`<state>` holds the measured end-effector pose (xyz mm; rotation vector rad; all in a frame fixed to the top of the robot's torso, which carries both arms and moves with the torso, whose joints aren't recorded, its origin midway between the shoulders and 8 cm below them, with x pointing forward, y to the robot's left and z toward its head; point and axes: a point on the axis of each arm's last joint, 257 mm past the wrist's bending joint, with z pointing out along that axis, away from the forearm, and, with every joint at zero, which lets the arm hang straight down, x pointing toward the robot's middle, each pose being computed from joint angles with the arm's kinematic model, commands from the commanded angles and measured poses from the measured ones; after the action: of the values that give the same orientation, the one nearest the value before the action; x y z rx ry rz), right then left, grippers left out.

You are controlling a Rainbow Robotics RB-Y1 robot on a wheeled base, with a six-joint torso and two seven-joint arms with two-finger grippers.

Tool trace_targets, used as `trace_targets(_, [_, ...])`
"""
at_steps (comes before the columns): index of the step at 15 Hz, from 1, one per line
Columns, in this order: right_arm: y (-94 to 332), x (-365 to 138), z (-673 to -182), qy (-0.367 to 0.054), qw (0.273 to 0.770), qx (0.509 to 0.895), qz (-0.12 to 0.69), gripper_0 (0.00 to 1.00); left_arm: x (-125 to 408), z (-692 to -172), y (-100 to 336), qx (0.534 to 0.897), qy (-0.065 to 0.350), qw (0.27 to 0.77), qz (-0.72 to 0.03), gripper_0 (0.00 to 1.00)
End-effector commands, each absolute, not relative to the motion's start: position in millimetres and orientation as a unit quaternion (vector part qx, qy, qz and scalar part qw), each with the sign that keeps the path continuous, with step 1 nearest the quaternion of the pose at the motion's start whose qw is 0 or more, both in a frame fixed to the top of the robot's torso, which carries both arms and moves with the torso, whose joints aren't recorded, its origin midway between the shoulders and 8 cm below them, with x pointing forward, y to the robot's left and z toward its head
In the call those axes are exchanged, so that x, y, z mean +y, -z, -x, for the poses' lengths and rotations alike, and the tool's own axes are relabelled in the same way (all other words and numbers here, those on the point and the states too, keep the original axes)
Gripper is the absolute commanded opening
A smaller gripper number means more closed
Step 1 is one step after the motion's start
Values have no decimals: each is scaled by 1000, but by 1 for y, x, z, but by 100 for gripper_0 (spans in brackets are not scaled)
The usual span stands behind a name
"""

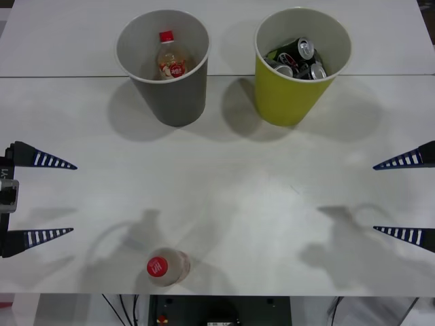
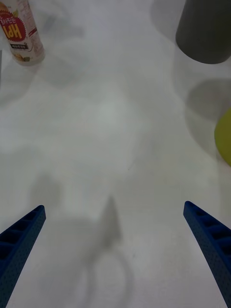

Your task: Put the can into the green bin and the plastic bottle into the gray bin

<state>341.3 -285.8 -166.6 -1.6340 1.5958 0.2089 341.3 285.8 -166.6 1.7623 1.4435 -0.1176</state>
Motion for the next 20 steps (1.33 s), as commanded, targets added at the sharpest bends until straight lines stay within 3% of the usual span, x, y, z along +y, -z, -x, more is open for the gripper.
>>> trace_targets(1, [167,-286,-341,-83,411,634,649,100,286,-341,167,575,47,417,-702,100])
trace_targets(6, [167,-286,-341,-83,411,634,649,100,306,-338,188,603,55,399,-689,100])
trace_targets(9, [167,-286,-341,-83,411,634,649,100,299,-332,198,610,84,408,-675,100])
trace_targets(20, [167,-286,-341,-83,411,634,649,100,276,-331,259,541,153,457,-689,100])
